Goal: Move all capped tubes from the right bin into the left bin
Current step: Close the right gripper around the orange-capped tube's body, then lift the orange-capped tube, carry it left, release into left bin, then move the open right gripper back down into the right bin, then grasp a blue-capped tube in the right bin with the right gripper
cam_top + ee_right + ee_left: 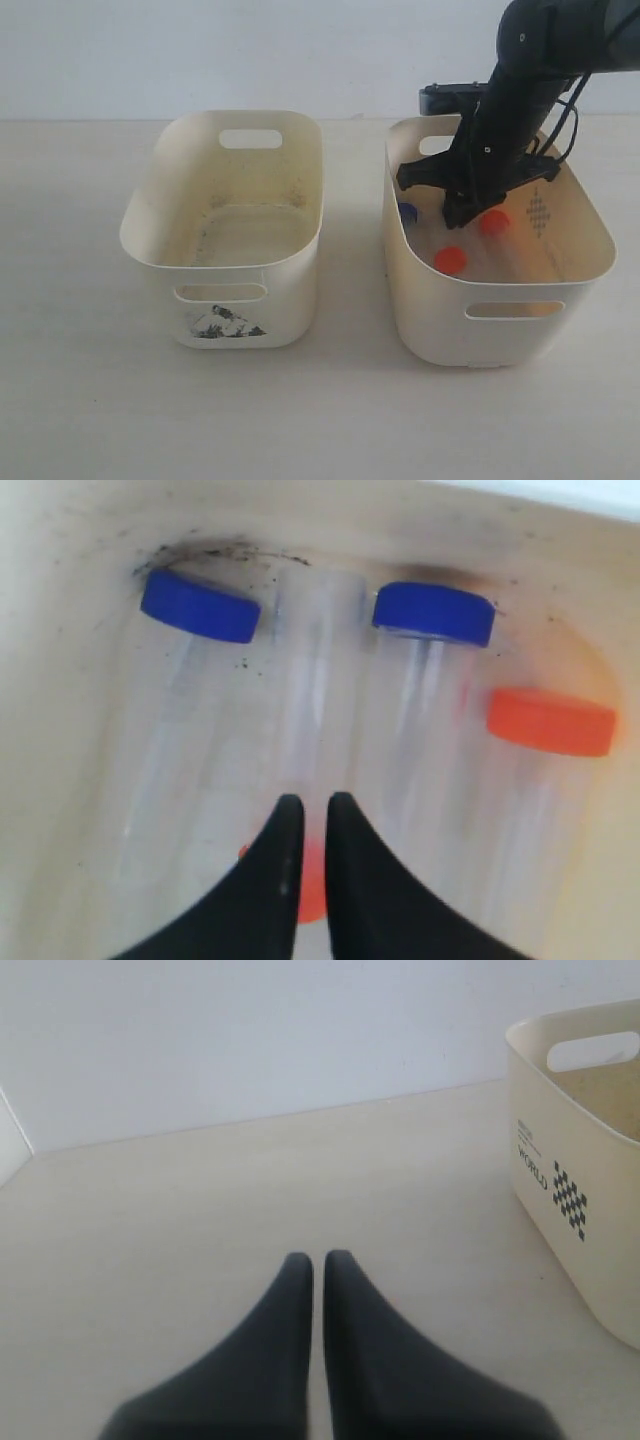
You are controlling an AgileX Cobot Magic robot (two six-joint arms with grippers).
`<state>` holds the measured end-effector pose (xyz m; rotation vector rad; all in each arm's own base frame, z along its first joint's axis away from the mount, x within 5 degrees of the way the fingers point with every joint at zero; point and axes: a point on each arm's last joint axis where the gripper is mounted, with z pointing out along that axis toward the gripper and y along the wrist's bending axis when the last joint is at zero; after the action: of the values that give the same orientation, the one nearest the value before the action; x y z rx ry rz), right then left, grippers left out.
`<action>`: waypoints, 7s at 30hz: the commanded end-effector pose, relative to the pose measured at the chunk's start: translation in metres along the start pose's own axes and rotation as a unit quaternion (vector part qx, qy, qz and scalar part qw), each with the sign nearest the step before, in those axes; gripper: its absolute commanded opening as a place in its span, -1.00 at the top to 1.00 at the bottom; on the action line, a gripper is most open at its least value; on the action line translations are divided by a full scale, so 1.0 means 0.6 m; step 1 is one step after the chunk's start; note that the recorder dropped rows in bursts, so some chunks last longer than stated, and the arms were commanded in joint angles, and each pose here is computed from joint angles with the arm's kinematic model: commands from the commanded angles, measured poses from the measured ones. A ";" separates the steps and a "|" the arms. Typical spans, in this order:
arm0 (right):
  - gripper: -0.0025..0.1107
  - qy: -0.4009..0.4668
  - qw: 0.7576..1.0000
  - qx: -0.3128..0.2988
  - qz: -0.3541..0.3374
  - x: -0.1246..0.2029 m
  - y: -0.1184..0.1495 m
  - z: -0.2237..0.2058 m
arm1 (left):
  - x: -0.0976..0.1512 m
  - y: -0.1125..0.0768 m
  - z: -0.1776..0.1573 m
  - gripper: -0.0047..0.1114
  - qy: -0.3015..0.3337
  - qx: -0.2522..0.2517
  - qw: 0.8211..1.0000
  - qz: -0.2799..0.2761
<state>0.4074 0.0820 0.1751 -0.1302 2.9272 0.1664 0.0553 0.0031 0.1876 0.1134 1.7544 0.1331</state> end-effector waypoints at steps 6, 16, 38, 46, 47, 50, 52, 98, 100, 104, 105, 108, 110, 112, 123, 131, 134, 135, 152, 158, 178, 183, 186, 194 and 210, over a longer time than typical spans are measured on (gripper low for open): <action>0.20 -0.005 0.999 0.007 -0.038 0.001 0.025 -0.002 | -0.004 0.000 -0.001 0.84 -0.008 -0.001 1.000 -0.007; 0.20 -0.005 0.999 0.028 -0.041 0.001 0.024 -0.002 | -0.004 0.000 -0.001 0.84 -0.008 -0.001 1.000 -0.007; 0.20 0.067 0.997 0.026 -0.017 0.017 0.020 0.073 | -0.004 0.000 -0.001 0.84 -0.008 -0.001 1.000 -0.007; 0.94 0.076 0.997 0.028 -0.019 0.020 0.019 0.067 | -0.004 0.000 -0.001 0.84 -0.008 -0.001 1.000 -0.007; 0.96 0.075 0.997 0.028 -0.019 0.020 0.019 0.067 | -0.004 0.000 -0.001 0.84 -0.008 -0.001 1.000 -0.007; 0.83 0.074 0.997 0.028 -0.018 0.020 0.019 0.067 | -0.004 0.000 -0.001 0.84 -0.008 -0.001 1.000 -0.007; 0.67 0.076 0.997 0.029 -0.018 0.020 0.019 0.067 | -0.004 0.000 -0.001 0.84 -0.008 -0.001 1.000 -0.007; 0.34 -0.174 0.910 -0.209 -0.312 0.017 0.299 -0.222 | -0.004 0.000 -0.001 0.84 -0.008 -0.001 1.000 -0.007; 0.24 -0.166 0.918 -0.206 -0.297 0.015 0.296 -0.215 | -0.004 0.000 -0.001 0.84 -0.008 -0.001 1.000 -0.007; 0.86 -0.160 0.943 -0.175 -0.233 0.012 0.282 -0.222 | -0.004 0.000 -0.001 0.84 -0.008 -0.001 1.000 -0.007; 0.96 -0.169 0.943 -0.168 -0.234 0.011 0.280 -0.228 | -0.004 0.000 -0.001 0.84 -0.008 -0.001 1.000 -0.007; 0.96 -0.183 0.941 -0.145 -0.247 0.014 0.272 -0.247 | -0.004 0.000 -0.001 0.84 -0.008 -0.001 1.000 -0.007; 0.96 -0.192 0.945 -0.126 -0.234 0.016 0.263 -0.262 | -0.004 0.000 -0.001 0.84 -0.008 -0.001 1.000 -0.007; 0.96 -0.204 0.952 -0.095 -0.209 0.016 0.250 -0.278 | -0.004 0.000 -0.001 0.84 -0.008 -0.001 1.000 -0.007; 0.96 -0.163 0.978 0.120 -0.054 0.016 0.135 -0.299 | -0.004 0.000 -0.001 0.84 -0.008 -0.001 1.000 -0.007; 0.96 -0.054 0.997 0.062 -0.003 -0.011 0.083 -0.212 | -0.004 0.000 -0.001 0.84 -0.008 -0.001 1.000 -0.007; 0.96 -0.023 0.998 0.060 0.002 -0.015 0.081 -0.172 | -0.004 0.000 -0.001 0.84 -0.008 -0.001 1.000 -0.007; 0.96 -0.013 0.998 0.058 0.004 -0.016 0.082 -0.159 | -0.004 0.000 -0.001 0.84 -0.008 -0.001 1.000 -0.007; 0.96 0.054 0.998 0.043 0.011 -0.020 0.060 -0.077 | -0.004 0.000 -0.001 0.84 -0.008 -0.001 1.000 -0.007; 0.96 0.098 0.994 0.024 0.045 0.002 0.027 -0.050 | -0.004 0.000 -0.001 0.84 -0.008 -0.001 1.000 -0.007; 0.83 0.074 0.996 0.033 0.037 0.005 0.017 0.010 | -0.004 0.000 -0.001 0.84 -0.008 -0.001 1.000 -0.007; 0.42 0.054 0.997 0.032 0.035 -0.002 0.017 0.017 | -0.004 0.000 -0.001 0.84 -0.008 -0.001 1.000 -0.007; 0.00 0.046 0.998 0.031 0.035 -0.005 0.017 0.017 | -0.004 0.000 -0.001 0.84 -0.007 -0.001 1.000 -0.007; -0.23 0.046 0.997 0.057 0.030 -0.005 0.009 0.022 | -0.004 0.000 -0.001 0.84 -0.007 -0.001 1.000 -0.007; 0.10 0.055 0.996 0.064 0.038 -0.005 0.004 0.067 | -0.004 0.000 -0.001 0.84 -0.007 -0.001 1.000 -0.007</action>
<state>0.4165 0.0922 0.1540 -0.0094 3.0090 0.0130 0.0553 0.0031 0.1876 0.1134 1.7544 0.1331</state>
